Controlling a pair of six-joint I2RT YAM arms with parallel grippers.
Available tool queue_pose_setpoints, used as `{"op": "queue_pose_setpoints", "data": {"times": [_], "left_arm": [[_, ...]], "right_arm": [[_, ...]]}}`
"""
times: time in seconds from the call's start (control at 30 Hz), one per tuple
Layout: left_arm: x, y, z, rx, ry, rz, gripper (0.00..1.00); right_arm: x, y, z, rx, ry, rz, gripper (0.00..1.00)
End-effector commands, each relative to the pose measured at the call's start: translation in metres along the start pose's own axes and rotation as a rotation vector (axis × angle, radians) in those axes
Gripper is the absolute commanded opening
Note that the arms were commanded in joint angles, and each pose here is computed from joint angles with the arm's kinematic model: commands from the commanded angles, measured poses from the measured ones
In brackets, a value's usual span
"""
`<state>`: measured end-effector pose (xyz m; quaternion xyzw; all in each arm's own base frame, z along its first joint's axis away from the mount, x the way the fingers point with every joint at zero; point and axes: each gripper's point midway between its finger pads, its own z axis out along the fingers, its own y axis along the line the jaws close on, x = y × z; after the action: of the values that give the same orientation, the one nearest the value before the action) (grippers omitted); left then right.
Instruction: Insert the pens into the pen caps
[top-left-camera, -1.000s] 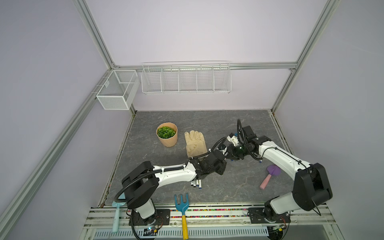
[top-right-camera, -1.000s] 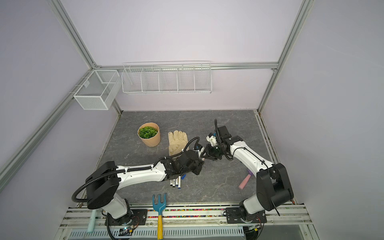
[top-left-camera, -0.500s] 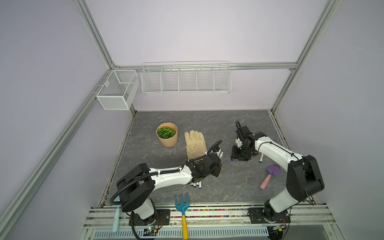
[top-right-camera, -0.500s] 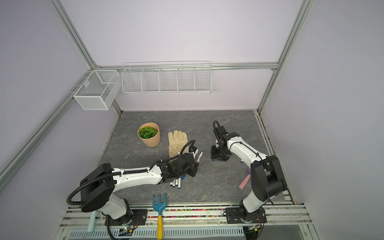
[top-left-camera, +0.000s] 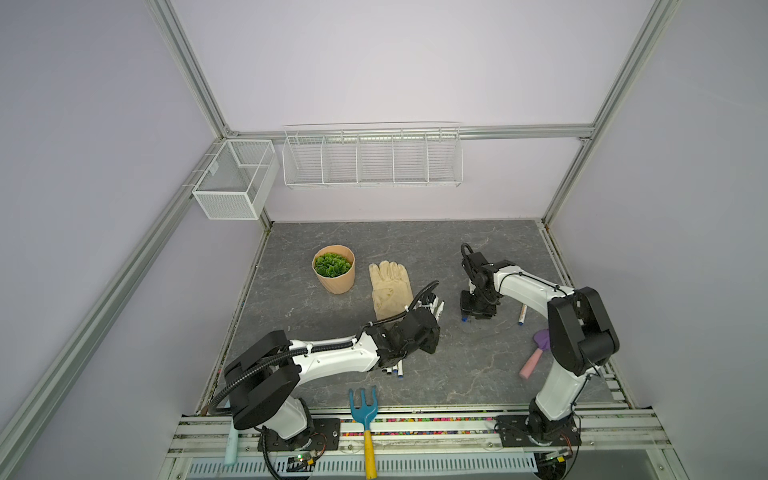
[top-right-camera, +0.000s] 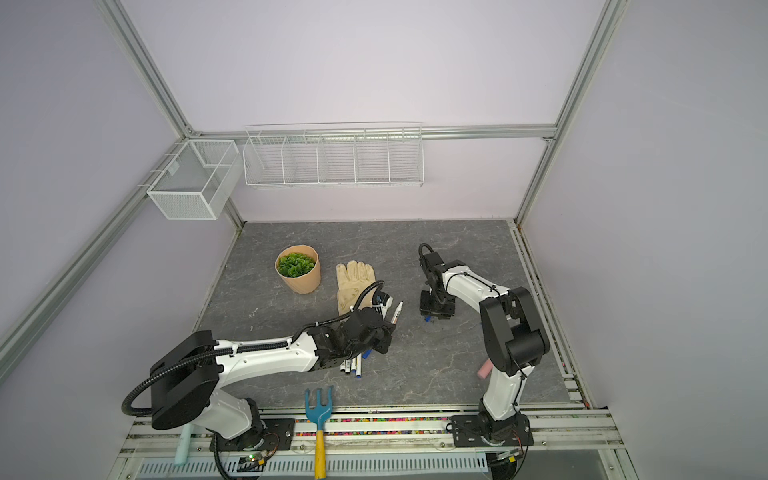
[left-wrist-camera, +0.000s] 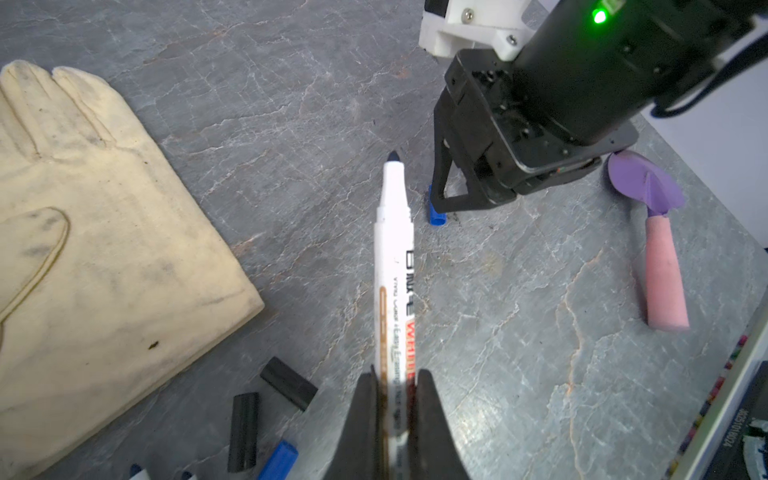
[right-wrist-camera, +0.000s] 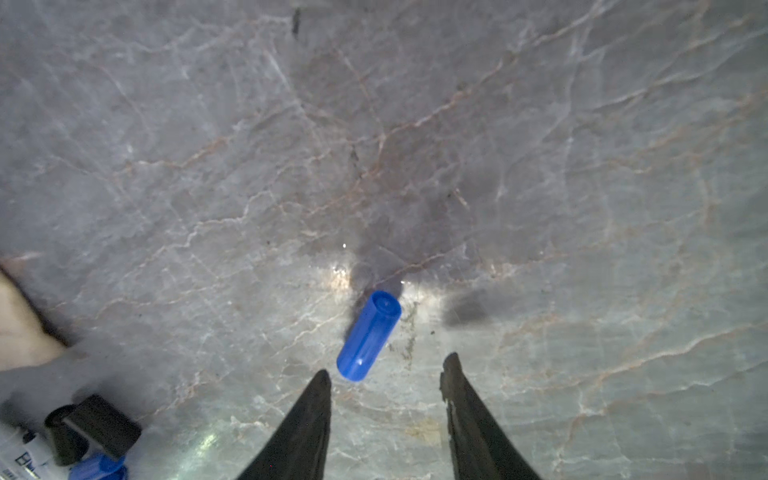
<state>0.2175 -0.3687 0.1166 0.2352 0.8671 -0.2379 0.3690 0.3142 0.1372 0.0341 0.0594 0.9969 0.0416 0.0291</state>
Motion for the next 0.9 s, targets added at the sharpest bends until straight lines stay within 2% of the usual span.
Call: {"op": "queue_pose_setpoints", "data": {"times": [0.0, 0.27, 0.33, 0.47, 0.57, 0.73, 0.87], "left_arm": [[-0.007, 0.003, -0.007, -0.007, -0.032, -0.024, 0.00], [-0.008, 0.003, -0.007, -0.011, -0.034, -0.015, 0.00], [-0.008, 0.002, -0.006, -0.007, -0.032, -0.011, 0.00], [-0.010, -0.006, -0.006, 0.030, -0.033, 0.005, 0.00], [-0.012, -0.011, -0.007, 0.060, -0.042, 0.016, 0.00], [-0.018, -0.019, -0.010, 0.102, -0.072, 0.023, 0.00], [-0.025, -0.022, -0.012, 0.126, -0.109, 0.021, 0.00]], "right_arm": [[-0.007, -0.001, 0.008, 0.019, -0.003, 0.024, 0.44], [-0.001, -0.003, 0.026, 0.050, 0.043, 0.025, 0.28], [0.001, -0.006, 0.028, 0.054, 0.044, 0.024, 0.22], [-0.003, 0.004, 0.019, -0.006, 0.012, 0.007, 0.12], [-0.011, 0.026, -0.011, -0.148, -0.074, -0.020, 0.08], [-0.015, 0.061, -0.089, -0.423, -0.284, -0.086, 0.08], [-0.008, 0.077, -0.137, -0.589, -0.390, -0.119, 0.08]]}}
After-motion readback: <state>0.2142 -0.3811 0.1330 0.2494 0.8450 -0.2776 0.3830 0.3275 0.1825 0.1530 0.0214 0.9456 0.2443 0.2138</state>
